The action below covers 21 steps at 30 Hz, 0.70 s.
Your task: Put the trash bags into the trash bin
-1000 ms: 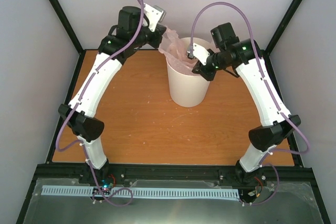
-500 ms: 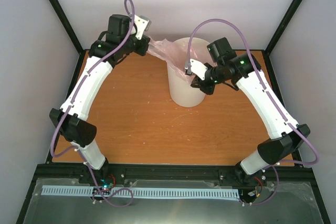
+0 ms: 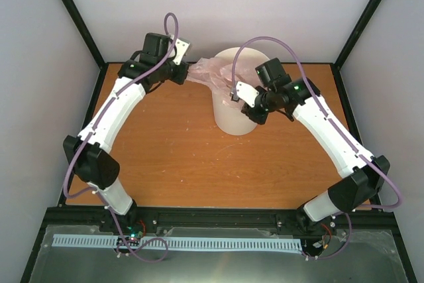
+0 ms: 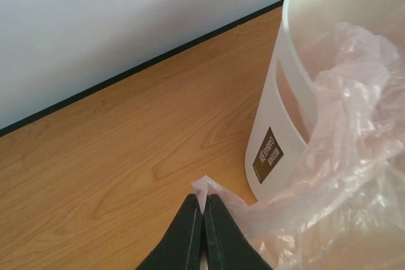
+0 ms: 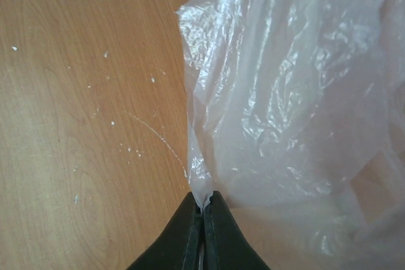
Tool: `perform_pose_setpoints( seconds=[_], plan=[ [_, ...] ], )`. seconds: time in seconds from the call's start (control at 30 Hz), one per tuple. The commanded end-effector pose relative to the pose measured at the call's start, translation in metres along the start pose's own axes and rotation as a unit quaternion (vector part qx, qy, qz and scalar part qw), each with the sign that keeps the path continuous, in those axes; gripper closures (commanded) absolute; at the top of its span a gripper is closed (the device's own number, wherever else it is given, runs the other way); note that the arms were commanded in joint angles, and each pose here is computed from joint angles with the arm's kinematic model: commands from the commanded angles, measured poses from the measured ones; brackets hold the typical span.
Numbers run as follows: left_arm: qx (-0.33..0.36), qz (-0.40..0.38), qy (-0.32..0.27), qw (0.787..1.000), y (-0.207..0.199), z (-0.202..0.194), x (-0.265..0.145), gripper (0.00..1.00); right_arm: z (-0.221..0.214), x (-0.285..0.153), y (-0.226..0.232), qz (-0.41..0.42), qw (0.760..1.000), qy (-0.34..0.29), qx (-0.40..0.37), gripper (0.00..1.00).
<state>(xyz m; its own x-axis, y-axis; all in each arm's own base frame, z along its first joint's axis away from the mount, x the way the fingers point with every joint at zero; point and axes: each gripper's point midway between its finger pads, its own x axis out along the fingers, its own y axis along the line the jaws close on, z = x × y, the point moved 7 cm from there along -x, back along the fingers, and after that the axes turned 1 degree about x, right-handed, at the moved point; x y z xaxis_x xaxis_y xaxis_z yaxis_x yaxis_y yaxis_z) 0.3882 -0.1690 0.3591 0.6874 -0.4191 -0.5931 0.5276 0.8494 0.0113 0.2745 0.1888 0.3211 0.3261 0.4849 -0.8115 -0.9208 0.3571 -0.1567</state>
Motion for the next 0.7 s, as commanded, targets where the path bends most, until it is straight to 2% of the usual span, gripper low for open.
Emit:
perform_pose_setpoints(
  seconds=[0.0, 0.23, 0.33, 0.43, 0.57, 0.67],
  plan=[
    [0.004, 0.019, -0.015, 1.000, 0.006, 0.008, 0.010, 0.99, -0.005, 0.002, 0.000, -0.031, 0.999, -0.002, -0.007, 0.97],
    [0.008, 0.053, 0.012, 0.998, 0.016, 0.001, 0.035, 0.99, -0.015, 0.009, 0.001, -0.052, 0.999, 0.003, -0.008, 0.97],
    [0.006, 0.023, 0.025, 0.999, 0.012, -0.001, 0.044, 0.99, -0.017, 0.012, 0.002, -0.051, 0.999, 0.003, -0.004, 0.97],
    [0.005, 0.002, 0.008, 1.000, 0.007, 0.007, 0.039, 0.99, -0.014, 0.007, 0.001, -0.055, 0.999, -0.002, -0.002, 0.96],
    [0.005, 0.005, 0.000, 1.000, 0.008, 0.013, 0.037, 0.99, -0.010, -0.008, 0.003, -0.063, 0.998, -0.012, -0.005, 0.88],
    [0.002, -0.019, -0.020, 1.000, 0.002, 0.020, 0.030, 0.99, -0.008, -0.026, 0.011, -0.053, 0.998, -0.027, -0.006, 0.76]
  ],
)
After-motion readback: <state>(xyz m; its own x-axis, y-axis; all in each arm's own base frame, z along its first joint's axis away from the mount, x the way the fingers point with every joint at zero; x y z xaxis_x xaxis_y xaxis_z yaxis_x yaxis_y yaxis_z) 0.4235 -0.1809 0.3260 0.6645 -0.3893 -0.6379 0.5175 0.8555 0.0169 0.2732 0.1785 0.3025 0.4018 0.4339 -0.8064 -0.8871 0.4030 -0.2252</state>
